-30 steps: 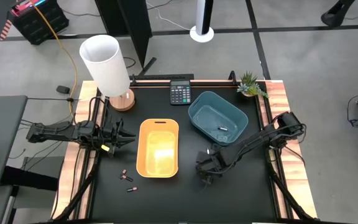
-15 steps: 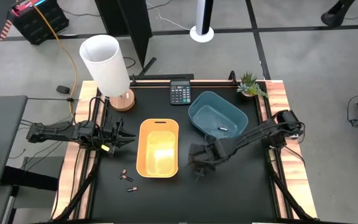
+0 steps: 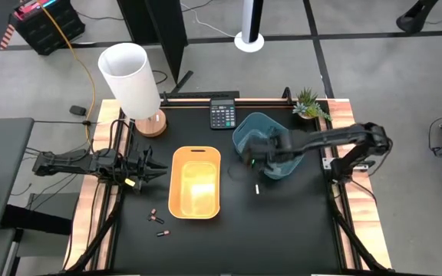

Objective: Sort batteries
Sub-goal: Put the bottom silver battery into the blue bin, then put the silver battery into the blue bin

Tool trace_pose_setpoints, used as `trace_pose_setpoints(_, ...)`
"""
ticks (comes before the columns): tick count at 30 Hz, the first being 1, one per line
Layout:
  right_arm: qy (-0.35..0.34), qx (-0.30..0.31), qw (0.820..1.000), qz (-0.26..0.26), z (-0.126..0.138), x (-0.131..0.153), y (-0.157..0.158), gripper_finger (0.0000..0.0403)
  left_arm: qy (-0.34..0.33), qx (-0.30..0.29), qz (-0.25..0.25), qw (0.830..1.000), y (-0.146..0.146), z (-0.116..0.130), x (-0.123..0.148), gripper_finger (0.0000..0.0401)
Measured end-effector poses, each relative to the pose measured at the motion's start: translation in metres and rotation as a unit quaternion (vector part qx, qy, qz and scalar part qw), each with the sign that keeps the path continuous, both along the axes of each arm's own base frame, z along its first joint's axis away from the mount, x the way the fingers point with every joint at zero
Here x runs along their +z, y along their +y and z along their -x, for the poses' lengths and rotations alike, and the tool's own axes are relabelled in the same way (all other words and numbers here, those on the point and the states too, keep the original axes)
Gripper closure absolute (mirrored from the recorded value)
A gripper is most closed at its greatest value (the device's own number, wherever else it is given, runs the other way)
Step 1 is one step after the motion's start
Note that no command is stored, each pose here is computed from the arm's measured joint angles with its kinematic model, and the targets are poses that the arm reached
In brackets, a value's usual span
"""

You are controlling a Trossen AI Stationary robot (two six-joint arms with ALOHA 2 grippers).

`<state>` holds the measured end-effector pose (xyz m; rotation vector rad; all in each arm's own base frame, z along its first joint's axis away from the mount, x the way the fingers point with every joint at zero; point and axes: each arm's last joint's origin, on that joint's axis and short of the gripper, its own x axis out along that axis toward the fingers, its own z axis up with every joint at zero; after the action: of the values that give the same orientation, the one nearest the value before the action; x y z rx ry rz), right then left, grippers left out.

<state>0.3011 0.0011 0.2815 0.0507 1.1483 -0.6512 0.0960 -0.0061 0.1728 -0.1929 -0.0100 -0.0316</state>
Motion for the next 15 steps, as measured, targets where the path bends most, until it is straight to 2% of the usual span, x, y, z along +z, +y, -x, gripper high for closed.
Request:
trace_pose_setpoints(4,0.022,-0.041,0.999,-0.006,0.01,-0.008,-0.026,0.0332,0.001,-0.018,-0.009,1.0,-0.001,0.0,0.0,0.0311)
trace_pose_setpoints(7,0.033,-0.06,0.997,-0.016,0.014,-0.015,-0.038,0.0308,0.0,-0.018,-0.009,1.0,-0.001,0.0,0.0,0.0311)
trace_pose_setpoints(15,0.001,-0.076,0.997,-0.019,0.013,-0.013,-0.046,0.0183,0.008,-0.019,-0.007,1.0,-0.001,0.0,-0.001,0.0311)
